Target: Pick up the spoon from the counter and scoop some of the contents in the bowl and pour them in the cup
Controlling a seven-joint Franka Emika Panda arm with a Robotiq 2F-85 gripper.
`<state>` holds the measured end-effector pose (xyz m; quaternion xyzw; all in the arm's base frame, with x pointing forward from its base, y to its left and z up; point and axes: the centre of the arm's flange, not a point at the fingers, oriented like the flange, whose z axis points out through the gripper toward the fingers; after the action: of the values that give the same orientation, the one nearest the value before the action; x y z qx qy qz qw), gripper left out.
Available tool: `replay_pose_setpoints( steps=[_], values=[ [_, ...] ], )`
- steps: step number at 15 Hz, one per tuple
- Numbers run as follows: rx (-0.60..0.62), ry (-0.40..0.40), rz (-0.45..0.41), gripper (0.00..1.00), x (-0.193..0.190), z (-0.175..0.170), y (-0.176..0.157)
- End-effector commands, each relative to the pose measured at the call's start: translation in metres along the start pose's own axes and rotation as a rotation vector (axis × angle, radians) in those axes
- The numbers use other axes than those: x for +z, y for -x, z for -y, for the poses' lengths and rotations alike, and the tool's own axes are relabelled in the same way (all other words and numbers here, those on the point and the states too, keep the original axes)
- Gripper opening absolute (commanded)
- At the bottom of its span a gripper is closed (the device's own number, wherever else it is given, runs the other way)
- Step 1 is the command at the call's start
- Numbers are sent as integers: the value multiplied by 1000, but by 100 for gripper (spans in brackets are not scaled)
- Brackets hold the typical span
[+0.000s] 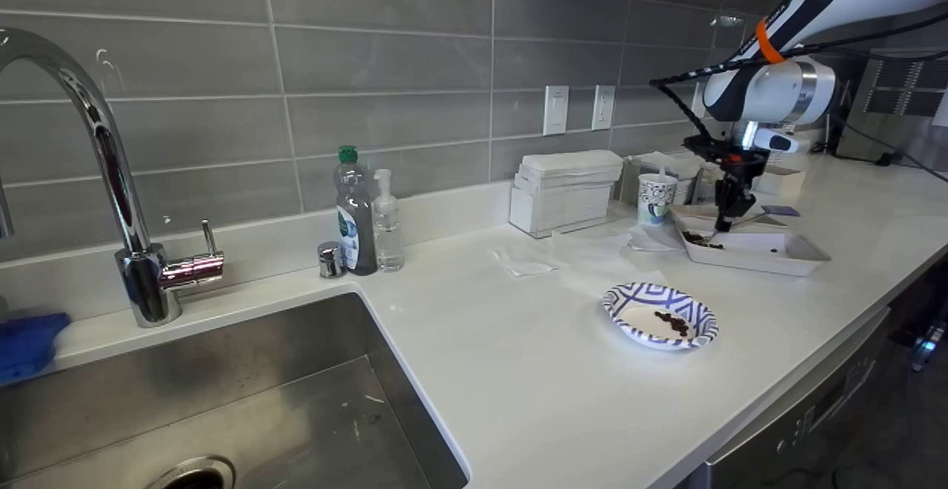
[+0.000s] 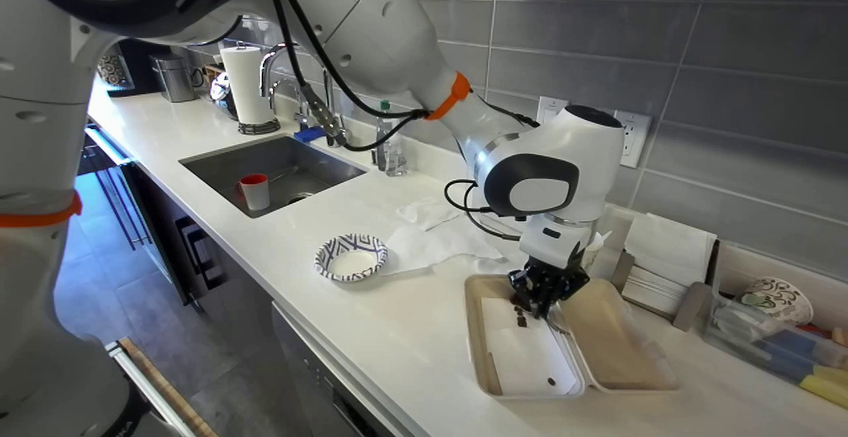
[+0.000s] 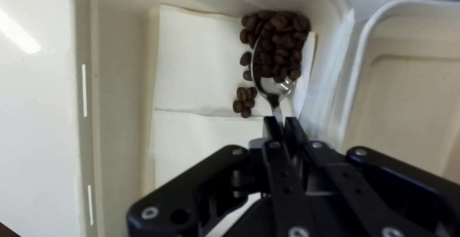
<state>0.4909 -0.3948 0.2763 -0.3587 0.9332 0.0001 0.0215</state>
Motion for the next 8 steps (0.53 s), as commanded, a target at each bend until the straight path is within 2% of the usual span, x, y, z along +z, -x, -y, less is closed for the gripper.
replay_pose_setpoints(
  steps=[1,4,8],
  values=[
    [-3,-43,58,2,8,-5,-7],
    [-13,-60,83,2,8,-9,-15],
    [-24,-68,157,2,7,-14,-26]
  ],
)
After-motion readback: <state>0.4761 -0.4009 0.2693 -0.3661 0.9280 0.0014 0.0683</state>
